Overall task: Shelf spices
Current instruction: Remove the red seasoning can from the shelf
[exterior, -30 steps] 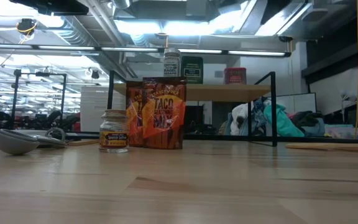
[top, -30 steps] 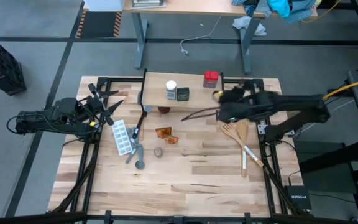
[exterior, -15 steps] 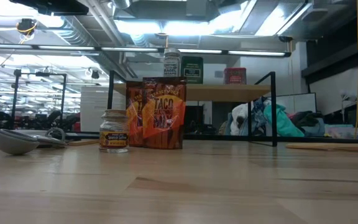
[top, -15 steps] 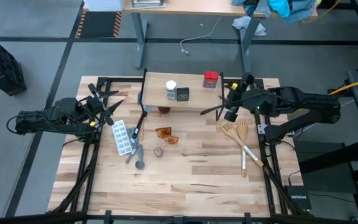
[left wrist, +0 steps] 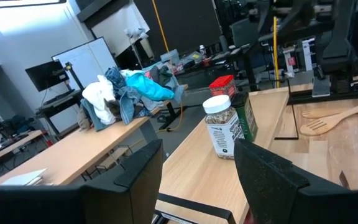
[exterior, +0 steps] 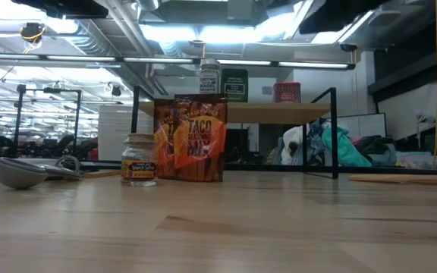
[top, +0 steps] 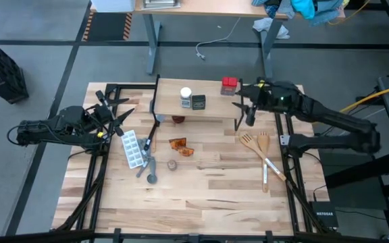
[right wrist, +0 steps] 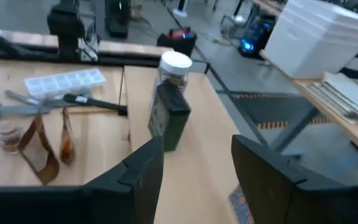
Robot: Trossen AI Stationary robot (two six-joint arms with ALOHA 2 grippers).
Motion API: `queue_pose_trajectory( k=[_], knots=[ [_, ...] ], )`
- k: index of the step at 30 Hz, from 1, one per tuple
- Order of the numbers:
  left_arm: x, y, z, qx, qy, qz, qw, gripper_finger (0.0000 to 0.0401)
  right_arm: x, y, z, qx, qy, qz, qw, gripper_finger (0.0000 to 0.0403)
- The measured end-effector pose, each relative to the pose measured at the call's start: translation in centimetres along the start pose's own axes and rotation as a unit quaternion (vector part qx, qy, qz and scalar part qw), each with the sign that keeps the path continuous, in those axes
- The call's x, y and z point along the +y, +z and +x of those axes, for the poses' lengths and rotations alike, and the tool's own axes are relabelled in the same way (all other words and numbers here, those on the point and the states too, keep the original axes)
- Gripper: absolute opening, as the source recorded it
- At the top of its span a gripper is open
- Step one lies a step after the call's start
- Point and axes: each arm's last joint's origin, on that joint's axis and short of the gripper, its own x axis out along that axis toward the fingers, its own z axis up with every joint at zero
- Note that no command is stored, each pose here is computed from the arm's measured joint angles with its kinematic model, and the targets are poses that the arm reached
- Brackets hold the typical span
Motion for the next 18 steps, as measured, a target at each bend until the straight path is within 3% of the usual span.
queue_pose_trajectory(
  k=[5, 8, 12, 18],
  knots=[
    [0.0, 0.0, 0.0, 0.0, 0.0, 0.0, 1.0, 0.0191, -2.5, -2.9, 0.8, -0.007, -0.036, 0.015, 0.999, 0.0195],
    [0.0, 0.0, 0.0, 0.0, 0.0, 0.0, 1.0, 0.0191, -3.4, -4.4, 1.5, 0.004, -0.028, 0.032, 0.999, 0.0195],
    [0.0, 0.0, 0.0, 0.0, 0.0, 0.0, 1.0, 0.0191, -3.8, -5.2, 2.1, 0.026, -0.016, 0.044, 0.999, 0.0195],
    [0.0, 0.0, 0.0, 0.0, 0.0, -0.001, 1.0, 0.0191, -4.0, -5.5, 2.5, 0.047, -0.045, 0.047, 0.997, 0.0195]
  ],
)
